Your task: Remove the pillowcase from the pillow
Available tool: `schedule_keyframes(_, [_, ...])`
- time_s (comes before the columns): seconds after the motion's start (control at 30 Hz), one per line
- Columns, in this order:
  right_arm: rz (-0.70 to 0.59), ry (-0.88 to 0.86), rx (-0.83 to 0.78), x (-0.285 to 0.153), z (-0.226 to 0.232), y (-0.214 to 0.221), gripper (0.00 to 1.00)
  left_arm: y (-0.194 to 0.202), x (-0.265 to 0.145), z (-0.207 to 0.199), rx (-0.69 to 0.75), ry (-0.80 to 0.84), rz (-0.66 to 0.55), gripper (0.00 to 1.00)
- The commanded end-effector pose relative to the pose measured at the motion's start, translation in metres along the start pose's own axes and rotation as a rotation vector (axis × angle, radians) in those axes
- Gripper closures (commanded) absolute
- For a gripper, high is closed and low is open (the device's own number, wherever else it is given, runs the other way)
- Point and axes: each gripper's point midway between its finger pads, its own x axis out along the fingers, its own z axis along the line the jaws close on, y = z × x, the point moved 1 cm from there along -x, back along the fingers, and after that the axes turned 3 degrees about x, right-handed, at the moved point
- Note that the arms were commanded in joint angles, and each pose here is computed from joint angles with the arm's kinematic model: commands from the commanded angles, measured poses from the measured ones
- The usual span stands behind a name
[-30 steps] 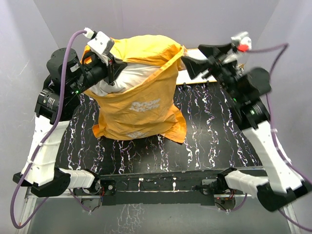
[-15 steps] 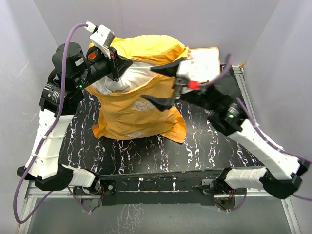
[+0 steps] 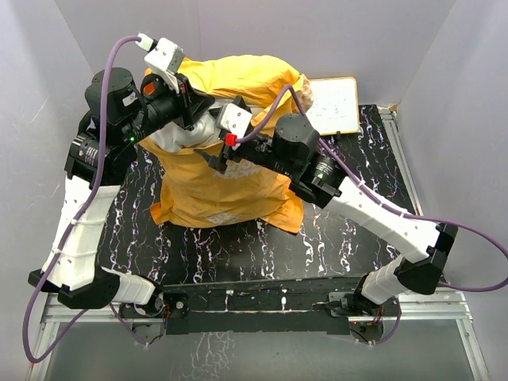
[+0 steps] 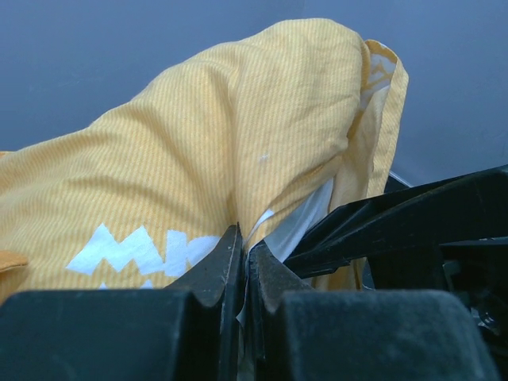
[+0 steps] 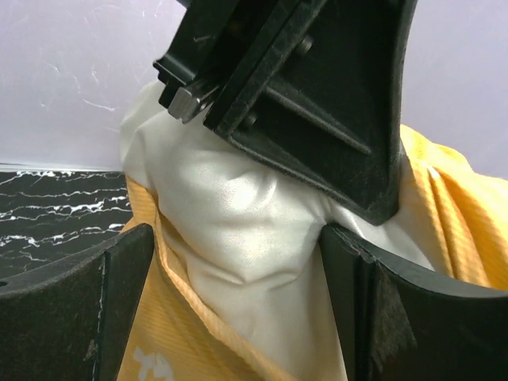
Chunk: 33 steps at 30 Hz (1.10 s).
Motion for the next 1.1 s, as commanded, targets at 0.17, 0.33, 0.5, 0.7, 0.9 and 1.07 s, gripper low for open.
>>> schedule_keyframes(0.17, [-0.149, 0.304, 0.02, 0.003, -0.054, -0.049, 0.15, -0.003, -0.007, -0.012, -0.029, 0.045, -0.012, 1.0])
schedule_keyframes(0.33, [-0.118, 0.314, 0.034, 0.033, -0.046, -0.009, 0.22, -0.023, -0.01, -0.025, -0.041, 0.116, -0.043, 1.0])
schedule_keyframes(0.5, [-0.092, 0.278, 0.057, 0.048, -0.034, 0.013, 0.69, -0.034, -0.017, -0.026, -0.009, 0.113, -0.067, 1.0])
schedule_keyframes(0.7, [-0.127, 0.145, 0.098, 0.029, -0.005, 0.011, 0.92, -0.06, -0.027, -0.014, 0.083, 0.037, -0.151, 0.84])
schedule_keyframes(0.9, [-0.109, 0.07, 0.175, 0.005, 0.017, 0.023, 0.92, -0.058, -0.026, 0.008, 0.318, -0.05, -0.128, 0.74])
schedule_keyframes(1.07, [-0.111, 0.071, 0.217, -0.01, 0.009, 0.027, 0.92, -0.019, -0.021, 0.022, 0.407, -0.06, 0.058, 0.7])
